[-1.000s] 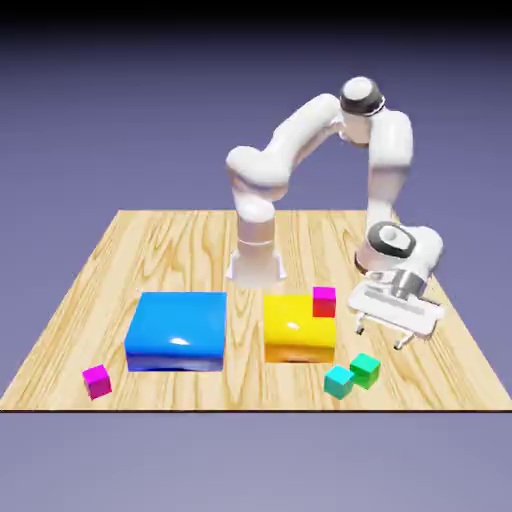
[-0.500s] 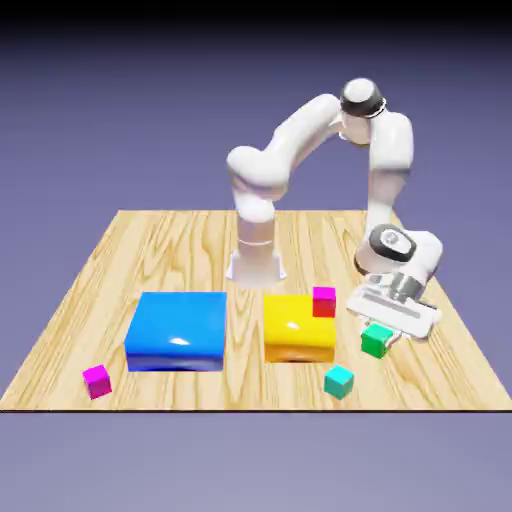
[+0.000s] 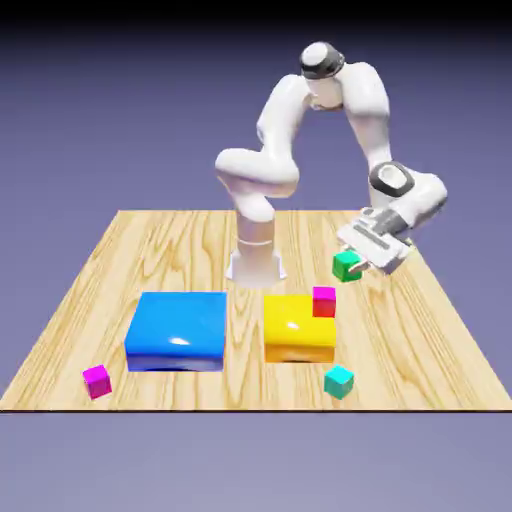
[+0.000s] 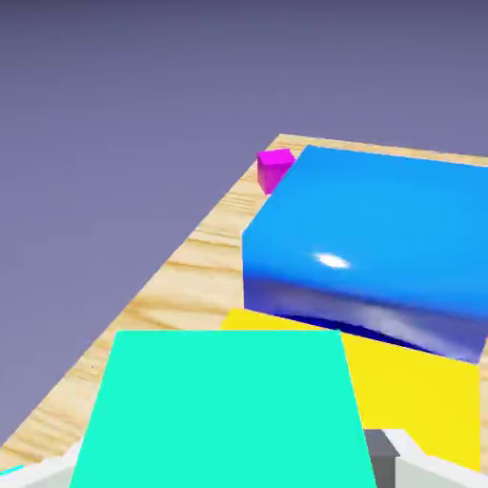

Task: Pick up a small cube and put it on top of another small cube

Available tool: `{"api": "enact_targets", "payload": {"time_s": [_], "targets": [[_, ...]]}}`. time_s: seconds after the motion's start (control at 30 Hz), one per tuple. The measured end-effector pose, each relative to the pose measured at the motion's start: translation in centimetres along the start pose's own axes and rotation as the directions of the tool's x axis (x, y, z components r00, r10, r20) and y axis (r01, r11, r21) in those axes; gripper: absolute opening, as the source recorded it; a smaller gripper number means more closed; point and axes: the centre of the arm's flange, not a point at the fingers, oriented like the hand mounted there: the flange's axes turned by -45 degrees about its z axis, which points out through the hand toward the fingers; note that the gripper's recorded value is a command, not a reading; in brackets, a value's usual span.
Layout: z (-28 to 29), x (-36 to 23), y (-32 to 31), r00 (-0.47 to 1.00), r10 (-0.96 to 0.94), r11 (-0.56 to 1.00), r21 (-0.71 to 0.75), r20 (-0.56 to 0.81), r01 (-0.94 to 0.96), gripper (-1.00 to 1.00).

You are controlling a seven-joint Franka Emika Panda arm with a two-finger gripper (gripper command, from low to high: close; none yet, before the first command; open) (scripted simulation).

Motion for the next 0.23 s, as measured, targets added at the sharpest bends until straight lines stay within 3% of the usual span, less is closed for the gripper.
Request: {"api": "enact_targets", "payload": {"time_s": [0.13,0.17,0.23], "targets": [[5.7,-1.6,0.0,1.0,0.0,1.0,0.0,0.0,0.0,-1.0],[6.1,-1.7,0.0,1.0,0.0,1.0,0.0,0.0,0.0,1.0],[6.1,-1.7,0.0,1.0,0.0,1.0,-0.002,0.001,0.0,1.0]]}}
